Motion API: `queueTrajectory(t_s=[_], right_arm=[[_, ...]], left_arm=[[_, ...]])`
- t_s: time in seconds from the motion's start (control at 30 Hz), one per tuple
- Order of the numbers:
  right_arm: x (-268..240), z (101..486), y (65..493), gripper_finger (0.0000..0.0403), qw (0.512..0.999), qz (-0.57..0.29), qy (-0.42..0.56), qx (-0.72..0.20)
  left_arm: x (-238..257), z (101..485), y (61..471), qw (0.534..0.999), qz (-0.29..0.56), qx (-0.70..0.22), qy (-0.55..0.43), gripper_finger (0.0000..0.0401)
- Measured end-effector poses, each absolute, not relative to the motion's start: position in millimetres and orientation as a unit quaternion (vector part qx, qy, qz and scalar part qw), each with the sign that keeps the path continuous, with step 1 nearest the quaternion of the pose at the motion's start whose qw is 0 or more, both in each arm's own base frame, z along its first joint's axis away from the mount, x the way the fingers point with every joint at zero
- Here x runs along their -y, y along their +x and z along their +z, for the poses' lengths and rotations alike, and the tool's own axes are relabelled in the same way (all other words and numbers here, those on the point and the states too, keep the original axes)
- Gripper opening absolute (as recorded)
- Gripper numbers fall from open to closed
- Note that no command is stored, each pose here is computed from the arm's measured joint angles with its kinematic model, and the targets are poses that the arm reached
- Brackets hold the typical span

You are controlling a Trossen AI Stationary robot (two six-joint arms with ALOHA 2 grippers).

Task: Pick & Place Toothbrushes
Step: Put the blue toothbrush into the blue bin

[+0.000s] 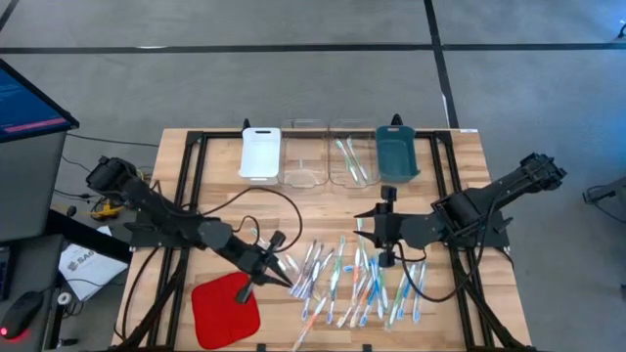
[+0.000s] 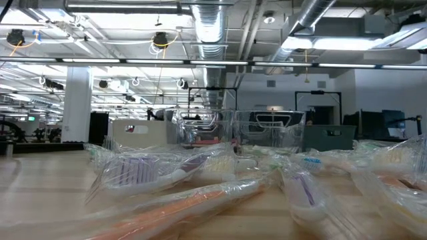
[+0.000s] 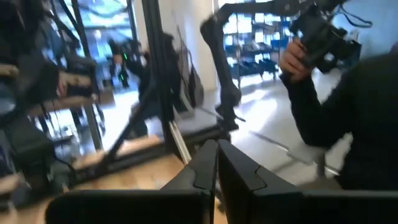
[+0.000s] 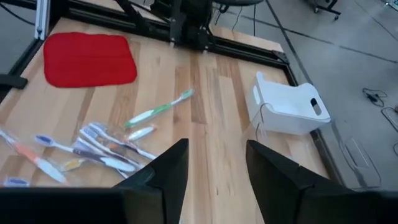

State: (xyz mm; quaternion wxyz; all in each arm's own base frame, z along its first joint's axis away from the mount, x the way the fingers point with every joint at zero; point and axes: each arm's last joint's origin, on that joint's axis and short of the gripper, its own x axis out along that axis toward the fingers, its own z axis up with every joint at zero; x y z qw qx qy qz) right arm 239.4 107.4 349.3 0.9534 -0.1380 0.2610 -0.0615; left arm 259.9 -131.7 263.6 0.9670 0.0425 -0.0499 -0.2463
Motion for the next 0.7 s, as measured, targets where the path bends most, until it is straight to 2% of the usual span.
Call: queueTrajectory(t_s=[0.23, 0.37, 0.53, 0.63, 0.7], right_arm=[[-111, 348, 239, 0.0154, 0.956, -0.041, -0.115, -0.265], [-117, 349, 237, 0.0154, 0.959, -0.016, -0.112, -0.260], [-114, 352, 240, 0.0154, 0.961, -0.019, -0.118, -0.248], [-111, 353, 243, 0.0154, 0.963, -0.026, -0.112, -0.244], [-111, 353, 244, 0.0154, 0.965, -0.026, -0.108, -0.239]], left_arm=[[136, 249, 276, 0.967, -0.236, 0.088, 0.047, 0.0007], [136, 235, 290, 0.965, -0.222, 0.142, 0.017, 0.0006], [131, 221, 305, 0.962, -0.152, 0.224, -0.023, 0.0005], [126, 227, 314, 0.959, -0.123, 0.253, -0.012, 0.0007], [117, 246, 310, 0.955, -0.105, 0.278, 0.022, 0.0008]])
